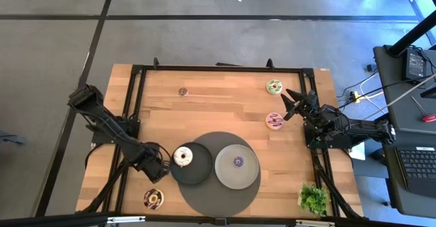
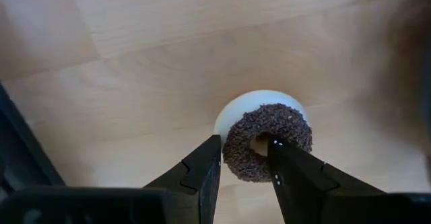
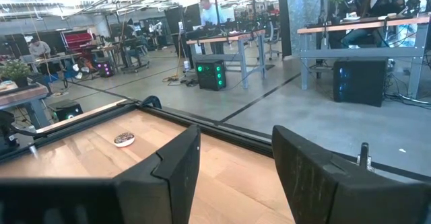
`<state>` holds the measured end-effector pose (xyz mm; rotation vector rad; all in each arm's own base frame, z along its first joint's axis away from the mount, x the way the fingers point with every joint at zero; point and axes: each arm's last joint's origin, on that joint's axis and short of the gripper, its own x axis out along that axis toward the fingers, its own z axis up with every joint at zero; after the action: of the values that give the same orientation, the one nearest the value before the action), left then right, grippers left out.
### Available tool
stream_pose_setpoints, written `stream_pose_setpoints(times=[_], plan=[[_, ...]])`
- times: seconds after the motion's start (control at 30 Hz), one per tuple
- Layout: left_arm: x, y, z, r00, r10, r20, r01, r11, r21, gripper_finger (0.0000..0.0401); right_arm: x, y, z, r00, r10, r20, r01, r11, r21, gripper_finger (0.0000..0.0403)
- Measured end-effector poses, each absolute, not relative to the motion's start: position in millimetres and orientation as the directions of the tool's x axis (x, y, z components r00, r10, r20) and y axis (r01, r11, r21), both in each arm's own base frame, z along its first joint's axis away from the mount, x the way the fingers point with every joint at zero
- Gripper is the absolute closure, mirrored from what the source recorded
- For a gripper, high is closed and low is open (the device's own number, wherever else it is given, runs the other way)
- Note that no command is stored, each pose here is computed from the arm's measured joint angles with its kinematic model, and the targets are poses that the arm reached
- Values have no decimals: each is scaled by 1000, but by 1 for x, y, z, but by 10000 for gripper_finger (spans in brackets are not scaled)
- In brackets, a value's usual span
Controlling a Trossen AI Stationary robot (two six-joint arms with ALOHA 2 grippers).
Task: Pick & Place donuts
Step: Put the small dark brown donut on the gray plate
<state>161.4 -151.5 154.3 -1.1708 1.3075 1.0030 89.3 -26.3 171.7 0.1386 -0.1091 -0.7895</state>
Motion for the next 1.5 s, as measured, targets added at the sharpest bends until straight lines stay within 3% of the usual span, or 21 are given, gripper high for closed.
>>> stream_pose_setpoints(times=[0.2,0.5,0.63,0.8,0.93,1.1,1.33,1.5], plan=[[161,-151,154,40,-87,-995,-986,159,-54,298,89,-26,172,699,-713,46,699,696,165,217],[160,-151,156,32,-98,-995,-986,160,-47,380,89,-26,172,699,-713,46,699,696,164,217],[157,-148,182,27,-92,-995,-986,163,-42,394,89,-26,172,699,-713,46,700,696,162,217],[166,-140,231,191,21,-981,-968,172,-185,390,89,-26,172,699,-714,46,700,696,161,217],[192,-133,259,314,47,-948,-920,261,-292,397,89,-26,172,699,-713,46,699,696,164,217],[245,-114,272,354,66,-933,-853,432,-293,396,89,-26,172,699,-714,46,699,696,164,217],[340,-92,264,453,34,-891,-630,720,-292,396,89,-26,172,699,-714,46,700,696,164,217],[395,-90,245,470,-10,-883,-490,829,-270,396,89,-26,172,699,-714,45,700,695,164,217]])
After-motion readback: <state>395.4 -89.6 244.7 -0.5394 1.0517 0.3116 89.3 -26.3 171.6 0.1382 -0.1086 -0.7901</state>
